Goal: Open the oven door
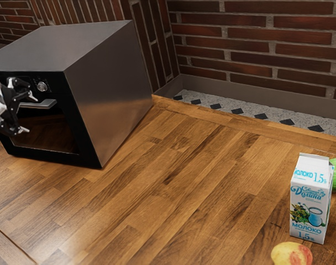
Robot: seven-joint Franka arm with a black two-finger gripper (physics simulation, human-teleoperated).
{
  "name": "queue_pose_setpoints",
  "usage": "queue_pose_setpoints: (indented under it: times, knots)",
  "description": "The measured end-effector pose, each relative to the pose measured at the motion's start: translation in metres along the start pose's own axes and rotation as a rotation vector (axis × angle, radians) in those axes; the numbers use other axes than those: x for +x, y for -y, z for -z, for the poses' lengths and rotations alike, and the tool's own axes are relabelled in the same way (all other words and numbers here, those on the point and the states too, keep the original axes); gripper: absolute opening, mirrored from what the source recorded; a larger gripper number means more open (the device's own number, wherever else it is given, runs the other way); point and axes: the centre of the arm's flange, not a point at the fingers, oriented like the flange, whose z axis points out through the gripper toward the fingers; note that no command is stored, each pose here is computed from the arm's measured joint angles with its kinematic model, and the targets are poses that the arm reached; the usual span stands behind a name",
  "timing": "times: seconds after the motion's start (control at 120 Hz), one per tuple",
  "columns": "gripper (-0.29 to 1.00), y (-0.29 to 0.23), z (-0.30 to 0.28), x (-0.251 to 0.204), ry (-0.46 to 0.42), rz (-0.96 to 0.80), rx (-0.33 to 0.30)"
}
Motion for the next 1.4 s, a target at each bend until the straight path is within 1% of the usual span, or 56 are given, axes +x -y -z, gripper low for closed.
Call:
queue_pose_setpoints:
  times: [0.275, 0.392, 0.45, 0.483, 0.508, 0.525, 0.55, 0.567, 0.575, 0.583, 0.642, 0.683, 0.717, 0.733, 0.767, 0.8, 0.833, 0.85, 0.883, 0.925, 0.95, 0.975, 1.0, 1.017, 1.042, 1.067, 1.117, 1.167, 1.2, 1.233, 1.283, 1.3, 1.35, 1.375, 1.4]
  knots:
    - [0.7, -0.004, -0.008, -0.001, -0.009, 0.001, -0.018]
    - [0.62, -0.022, 0.012, -0.002, -0.007, 0.011, -0.049]
    - [0.71, -0.039, 0.015, -0.002, -0.014, 0.025, -0.083]
    - [0.78, -0.053, 0.015, -0.003, -0.019, 0.038, -0.109]
    - [0.87, -0.065, 0.016, -0.004, -0.022, 0.049, -0.126]
    - [0.9, -0.072, 0.018, -0.004, -0.024, 0.056, -0.137]
    - [0.81, -0.083, 0.025, -0.003, -0.026, 0.068, -0.147]
    - [0.7, -0.09, 0.031, -0.002, -0.027, 0.077, -0.149]
    - [0.7, -0.093, 0.037, -0.002, -0.025, 0.08, -0.147]
    - [0.67, -0.097, 0.043, -0.002, -0.024, 0.083, -0.145]
    - [0.68, -0.122, 0.134, 0.004, -0.002, 0.094, -0.064]
    - [0.69, -0.117, 0.223, 0.012, 0.006, 0.076, 0.039]
    - [0.69, -0.105, 0.293, 0.03, -0.004, 0.031, 0.127]
    - [0.69, -0.101, 0.321, 0.037, -0.011, 0.013, 0.159]
    - [0.69, -0.095, 0.36, 0.047, -0.029, -0.01, 0.191]
    - [0.7, -0.083, 0.377, 0.051, -0.067, -0.021, 0.19]
    - [0.7, -0.049, 0.372, 0.066, -0.13, -0.057, 0.161]
    - [0.7, -0.025, 0.364, 0.086, -0.165, -0.099, 0.139]
    - [0.7, 0.024, 0.349, 0.153, -0.252, -0.228, 0.108]
    - [0.7, 0.063, 0.326, 0.228, -0.426, -0.352, 0.075]
    - [0.7, 0.075, 0.324, 0.271, -0.532, -0.42, 0.065]
    - [0.7, 0.077, 0.338, 0.313, -0.618, -0.491, 0.07]
    - [0.7, 0.069, 0.357, 0.355, -0.658, -0.562, 0.068]
    - [0.7, 0.062, 0.369, 0.378, -0.665, -0.593, 0.061]
    - [0.7, 0.054, 0.377, 0.396, -0.647, -0.596, 0.034]
    - [0.7, 0.055, 0.369, 0.396, -0.605, -0.543, -0.025]
    - [0.7, 0.072, 0.324, 0.367, -0.457, -0.337, -0.157]
    - [0.7, 0.088, 0.265, 0.341, -0.304, -0.126, -0.285]
    - [0.7, 0.094, 0.227, 0.325, -0.213, 0.008, -0.358]
    - [0.7, 0.096, 0.2, 0.31, -0.141, 0.129, -0.411]
    - [0.7, 0.094, 0.176, 0.3, -0.068, 0.274, -0.468]
    - [0.7, 0.091, 0.164, 0.303, -0.047, 0.31, -0.5]
    - [0.7, 0.07, 0.112, 0.322, 0.013, 0.37, -0.609]
    - [0.7, 0.061, 0.094, 0.335, 0.032, 0.383, -0.641]
    - [0.7, 0.054, 0.084, 0.347, 0.044, 0.394, -0.657]
